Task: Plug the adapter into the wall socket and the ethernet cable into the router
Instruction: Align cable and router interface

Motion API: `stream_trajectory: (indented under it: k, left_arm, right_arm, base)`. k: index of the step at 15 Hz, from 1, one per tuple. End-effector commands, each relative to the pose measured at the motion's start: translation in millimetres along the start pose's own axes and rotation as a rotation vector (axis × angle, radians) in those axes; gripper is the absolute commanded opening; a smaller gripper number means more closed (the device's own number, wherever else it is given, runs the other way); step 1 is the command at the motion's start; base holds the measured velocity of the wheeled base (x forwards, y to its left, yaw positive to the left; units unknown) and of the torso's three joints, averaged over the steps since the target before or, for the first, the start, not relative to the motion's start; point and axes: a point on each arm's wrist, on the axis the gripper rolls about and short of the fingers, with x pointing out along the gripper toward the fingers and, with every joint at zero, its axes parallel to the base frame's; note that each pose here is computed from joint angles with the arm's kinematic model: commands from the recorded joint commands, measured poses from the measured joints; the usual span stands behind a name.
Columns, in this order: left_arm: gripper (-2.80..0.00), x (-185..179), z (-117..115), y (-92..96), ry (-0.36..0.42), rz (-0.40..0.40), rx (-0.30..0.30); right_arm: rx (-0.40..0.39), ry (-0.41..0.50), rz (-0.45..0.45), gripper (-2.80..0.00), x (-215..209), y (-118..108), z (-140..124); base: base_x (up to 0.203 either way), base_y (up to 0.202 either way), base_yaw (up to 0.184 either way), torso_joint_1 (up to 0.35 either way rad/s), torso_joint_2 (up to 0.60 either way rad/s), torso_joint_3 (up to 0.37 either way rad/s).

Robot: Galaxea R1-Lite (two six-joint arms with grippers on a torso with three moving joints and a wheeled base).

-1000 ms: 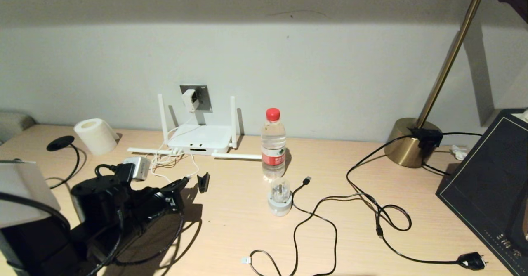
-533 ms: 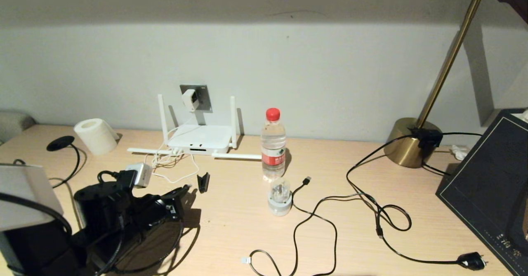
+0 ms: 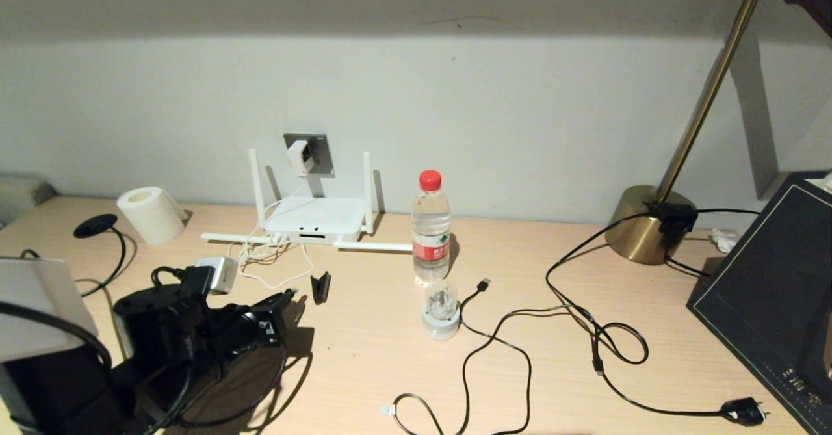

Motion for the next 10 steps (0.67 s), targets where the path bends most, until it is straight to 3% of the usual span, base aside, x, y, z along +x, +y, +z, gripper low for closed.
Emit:
stream_trajectory:
  k: [1,4,7,10]
  left_arm:
    - [-2.8,3,2,-0.1,-0.018,-0.002,0.015]
    - [-2.8,13,15,-1.6,-0.08,-0.017,0.04]
    - [-2.8,20,11,-0.6,-0.069,-0.033,0.072]
    - [-2.8,27,19,7.3,-0.107,-0.051,0.111]
  right_arm:
    - [0.001,0.036,0.005,-2.8,2,1,-10]
    - [0.001,0.036,0.005,-2.8,2,1,-10]
    - [0.001,0.036,0.005,-2.8,2,1,-10]
    - [0.001,0.036,0.005,-2.8,2,1,-10]
  base:
    - [0.0,0.0,0.0,0.0,0.0,0.0]
    - [0.0,0.0,0.0,0.0,0.0,0.0]
    - [0.0,0.0,0.0,0.0,0.0,0.0]
    - [0.0,0.0,0.0,0.0,0.0,0.0]
